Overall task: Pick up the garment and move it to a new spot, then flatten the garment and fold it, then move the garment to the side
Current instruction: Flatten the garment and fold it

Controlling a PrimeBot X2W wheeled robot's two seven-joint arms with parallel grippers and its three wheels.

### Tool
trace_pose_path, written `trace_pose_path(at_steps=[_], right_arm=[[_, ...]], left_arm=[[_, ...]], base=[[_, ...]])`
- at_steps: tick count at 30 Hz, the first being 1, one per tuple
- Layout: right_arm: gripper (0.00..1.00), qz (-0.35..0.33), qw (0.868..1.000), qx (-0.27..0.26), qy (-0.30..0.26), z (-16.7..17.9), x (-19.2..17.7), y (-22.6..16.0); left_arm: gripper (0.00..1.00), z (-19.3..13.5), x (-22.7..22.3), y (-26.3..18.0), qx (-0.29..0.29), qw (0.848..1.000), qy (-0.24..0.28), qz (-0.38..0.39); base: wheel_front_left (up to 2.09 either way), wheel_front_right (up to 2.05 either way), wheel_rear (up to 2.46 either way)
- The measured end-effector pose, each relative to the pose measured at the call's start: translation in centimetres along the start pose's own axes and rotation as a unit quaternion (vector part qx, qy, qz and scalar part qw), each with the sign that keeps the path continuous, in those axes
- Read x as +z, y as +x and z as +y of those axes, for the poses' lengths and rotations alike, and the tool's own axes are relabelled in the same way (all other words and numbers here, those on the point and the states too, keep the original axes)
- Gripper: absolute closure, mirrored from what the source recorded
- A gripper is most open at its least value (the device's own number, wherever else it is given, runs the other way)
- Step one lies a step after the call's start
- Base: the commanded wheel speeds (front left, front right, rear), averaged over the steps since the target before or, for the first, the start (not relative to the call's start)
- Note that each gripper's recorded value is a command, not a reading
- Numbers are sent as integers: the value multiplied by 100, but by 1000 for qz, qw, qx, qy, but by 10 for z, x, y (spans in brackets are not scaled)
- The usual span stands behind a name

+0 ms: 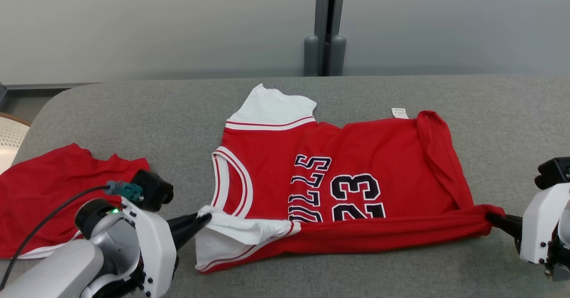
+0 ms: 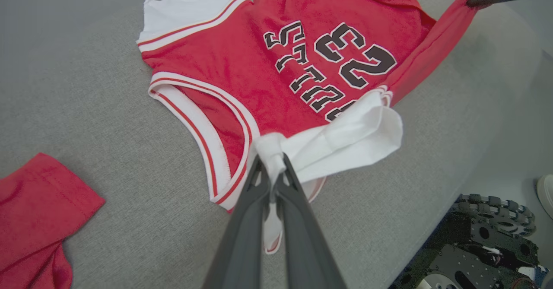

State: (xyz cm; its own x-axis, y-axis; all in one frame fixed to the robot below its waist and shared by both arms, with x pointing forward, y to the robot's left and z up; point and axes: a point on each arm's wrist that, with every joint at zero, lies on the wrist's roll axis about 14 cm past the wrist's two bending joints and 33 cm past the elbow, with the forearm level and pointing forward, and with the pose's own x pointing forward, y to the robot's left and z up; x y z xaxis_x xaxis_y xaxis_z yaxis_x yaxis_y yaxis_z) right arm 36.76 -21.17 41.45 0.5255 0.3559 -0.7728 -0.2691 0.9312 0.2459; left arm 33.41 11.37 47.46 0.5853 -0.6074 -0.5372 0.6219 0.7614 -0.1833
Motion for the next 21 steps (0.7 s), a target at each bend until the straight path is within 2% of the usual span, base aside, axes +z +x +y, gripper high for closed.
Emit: trace_pose_path(at_steps=[6,14,15,16,18,21], right_arm=[[100,14,1000,-5,5,-3,9,22],[100,22,1000,-12,10,-6,12,39],[53,21,1000,-13,16,-8,13,40],[0,21,1000,-12,18,-7,13,42],[0,5,1000,-6,20,-3,18,46],[0,-20,1000,-8,13,-3,28,48]], left_arm=[[100,41,12,25,34,999,-2,16],[100,57,0,54,38,998,-18,50],[100,57,-5,57,36,997,-21,60],[93,56,-7,60,33,997,-21,63],[0,60,-5,64,38,998,-24,55],[0,72,7,67,56,998,-28,21]], base=[[0,0,0],[0,0,0],[0,0,0],[0,0,0],[0,0,0],[0,0,0]])
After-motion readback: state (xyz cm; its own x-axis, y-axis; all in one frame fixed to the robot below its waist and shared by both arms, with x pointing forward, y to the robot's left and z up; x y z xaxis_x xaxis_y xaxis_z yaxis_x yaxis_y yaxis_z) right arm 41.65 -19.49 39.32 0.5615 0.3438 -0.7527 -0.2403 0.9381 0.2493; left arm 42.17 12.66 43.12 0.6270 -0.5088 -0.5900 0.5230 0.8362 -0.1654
